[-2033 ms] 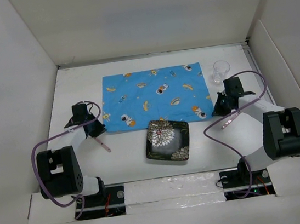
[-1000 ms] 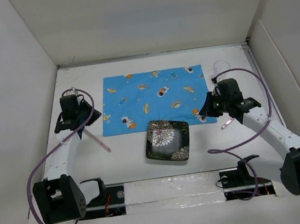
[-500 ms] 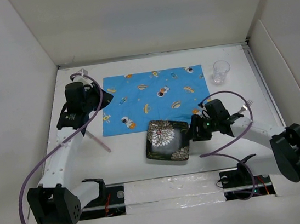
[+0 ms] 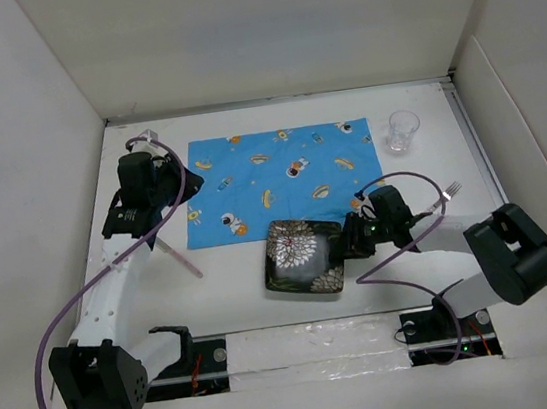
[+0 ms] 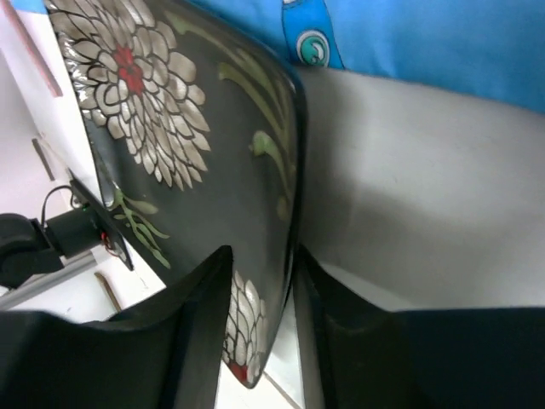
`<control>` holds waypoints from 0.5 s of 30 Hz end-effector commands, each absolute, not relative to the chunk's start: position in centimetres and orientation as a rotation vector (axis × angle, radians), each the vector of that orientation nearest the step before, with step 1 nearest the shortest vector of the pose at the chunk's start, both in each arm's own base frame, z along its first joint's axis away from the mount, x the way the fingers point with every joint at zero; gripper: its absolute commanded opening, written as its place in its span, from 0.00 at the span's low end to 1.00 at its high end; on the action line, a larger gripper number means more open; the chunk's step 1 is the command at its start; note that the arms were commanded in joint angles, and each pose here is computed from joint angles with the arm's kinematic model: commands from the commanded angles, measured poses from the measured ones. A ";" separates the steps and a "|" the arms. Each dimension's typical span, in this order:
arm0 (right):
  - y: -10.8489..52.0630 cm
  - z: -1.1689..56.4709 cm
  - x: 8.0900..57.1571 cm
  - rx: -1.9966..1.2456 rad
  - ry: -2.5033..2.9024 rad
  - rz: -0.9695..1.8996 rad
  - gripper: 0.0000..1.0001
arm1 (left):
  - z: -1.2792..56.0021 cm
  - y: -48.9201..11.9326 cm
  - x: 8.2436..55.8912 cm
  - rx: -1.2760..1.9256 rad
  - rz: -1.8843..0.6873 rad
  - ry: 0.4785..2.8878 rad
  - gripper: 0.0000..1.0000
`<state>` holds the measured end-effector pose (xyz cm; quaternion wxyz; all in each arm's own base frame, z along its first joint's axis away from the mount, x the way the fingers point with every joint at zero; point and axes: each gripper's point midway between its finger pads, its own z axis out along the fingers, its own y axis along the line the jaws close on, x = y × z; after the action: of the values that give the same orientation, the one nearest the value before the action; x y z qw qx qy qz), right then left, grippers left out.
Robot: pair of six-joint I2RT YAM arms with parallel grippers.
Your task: Set the dinner table for one person
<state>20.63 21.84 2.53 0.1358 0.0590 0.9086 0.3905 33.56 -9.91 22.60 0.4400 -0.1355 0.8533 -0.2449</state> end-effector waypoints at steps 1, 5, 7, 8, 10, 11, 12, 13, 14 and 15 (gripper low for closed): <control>21.9 0.8 19.8 0.169 2.663 1.116 0.35 | 25.1 -9.6 33.9 -0.311 -0.596 2.056 0.19; 21.3 -0.1 19.6 0.205 2.680 1.068 0.11 | 25.5 -9.6 34.1 -0.307 -0.588 2.054 0.19; 21.1 0.9 19.6 0.206 2.662 1.056 0.00 | 26.1 -9.5 34.3 -0.303 -0.579 2.047 0.19; 20.9 1.6 19.8 0.204 2.640 1.039 0.00 | 26.2 -9.4 34.2 -0.300 -0.576 2.045 0.19; 20.7 4.6 19.7 0.165 2.592 1.030 0.00 | 26.5 -9.2 34.4 -0.299 -0.561 2.036 0.19; 20.7 7.3 20.0 0.119 2.541 1.032 0.00 | 26.8 -9.1 34.4 -0.292 -0.553 2.026 0.20; 20.7 7.9 20.1 0.107 2.549 1.023 0.00 | 26.8 -9.1 34.4 -0.294 -0.550 2.024 0.20; 20.9 10.4 20.5 0.072 2.477 1.051 0.00 | 26.9 -9.0 34.5 -0.286 -0.544 2.023 0.21; 21.1 12.1 20.8 0.045 2.439 1.069 0.00 | 27.2 -8.9 34.7 -0.283 -0.538 2.010 0.22; 20.8 13.0 21.0 0.056 2.441 1.061 0.00 | 27.3 -8.8 34.8 -0.279 -0.530 2.008 0.22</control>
<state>19.55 20.25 7.24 0.1901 0.0507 0.9098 0.3654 34.09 -9.27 24.53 0.4608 -0.1290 0.8481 -0.2274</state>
